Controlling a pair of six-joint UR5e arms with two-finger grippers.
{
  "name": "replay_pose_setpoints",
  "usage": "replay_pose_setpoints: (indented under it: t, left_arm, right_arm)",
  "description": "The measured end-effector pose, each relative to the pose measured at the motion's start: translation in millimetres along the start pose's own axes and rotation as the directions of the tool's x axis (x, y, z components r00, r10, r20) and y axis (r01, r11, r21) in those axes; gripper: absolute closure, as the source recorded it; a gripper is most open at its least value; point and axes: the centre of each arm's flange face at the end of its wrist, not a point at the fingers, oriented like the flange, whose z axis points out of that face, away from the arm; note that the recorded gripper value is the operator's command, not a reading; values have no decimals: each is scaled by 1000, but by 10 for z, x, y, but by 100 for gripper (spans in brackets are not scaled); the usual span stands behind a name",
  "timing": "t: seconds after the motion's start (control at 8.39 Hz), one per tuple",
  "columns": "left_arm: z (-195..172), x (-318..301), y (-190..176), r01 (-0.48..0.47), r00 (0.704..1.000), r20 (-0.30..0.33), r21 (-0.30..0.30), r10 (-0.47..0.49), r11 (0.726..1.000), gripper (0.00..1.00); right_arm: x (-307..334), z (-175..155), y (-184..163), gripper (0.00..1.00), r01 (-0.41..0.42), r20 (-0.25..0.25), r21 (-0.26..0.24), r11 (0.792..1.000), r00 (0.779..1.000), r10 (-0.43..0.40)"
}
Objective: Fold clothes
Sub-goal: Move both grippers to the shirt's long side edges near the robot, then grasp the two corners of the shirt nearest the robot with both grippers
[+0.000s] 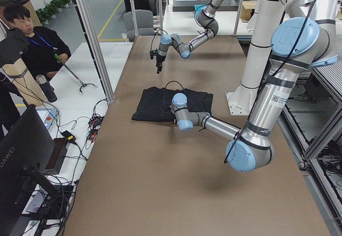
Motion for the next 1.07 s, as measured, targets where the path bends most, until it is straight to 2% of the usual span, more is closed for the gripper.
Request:
replay_pose_setpoints:
  t: [0.24, 0.36, 0.48, 0.6, 0.83, 1.07]
  left_arm:
    - [-269, -26, 155, 40, 999, -20, 22, -40, 999, 5]
    - [-359, -69, 237, 99, 995, -23, 39, -99, 994, 5]
    - [-429, -116, 372, 160, 987, -24, 51, -159, 986, 5]
    - [-472, -137, 589, 214, 977, -27, 62, -212, 975, 5]
    - [-480, -100, 1142, 311, 950, -34, 74, -309, 947, 5]
    - [-343, -30, 1783, 404, 915, -37, 98, -402, 910, 5]
  right_arm:
    - [-363, -203, 259, 7, -117, 69, 4, 993, 991, 117]
    - [-586, -323, 529, 8, -219, 115, -16, 976, 969, 219]
    - [-808, -469, 836, 8, -321, 157, -49, 946, 933, 324]
    - [-1002, -633, 1128, 9, -418, 190, -80, 905, 885, 425]
    - [-1382, -950, 1764, 10, -576, 242, -107, 811, 776, 583]
    - [-1669, -1117, 2218, 9, -724, 277, -113, 681, 635, 721]
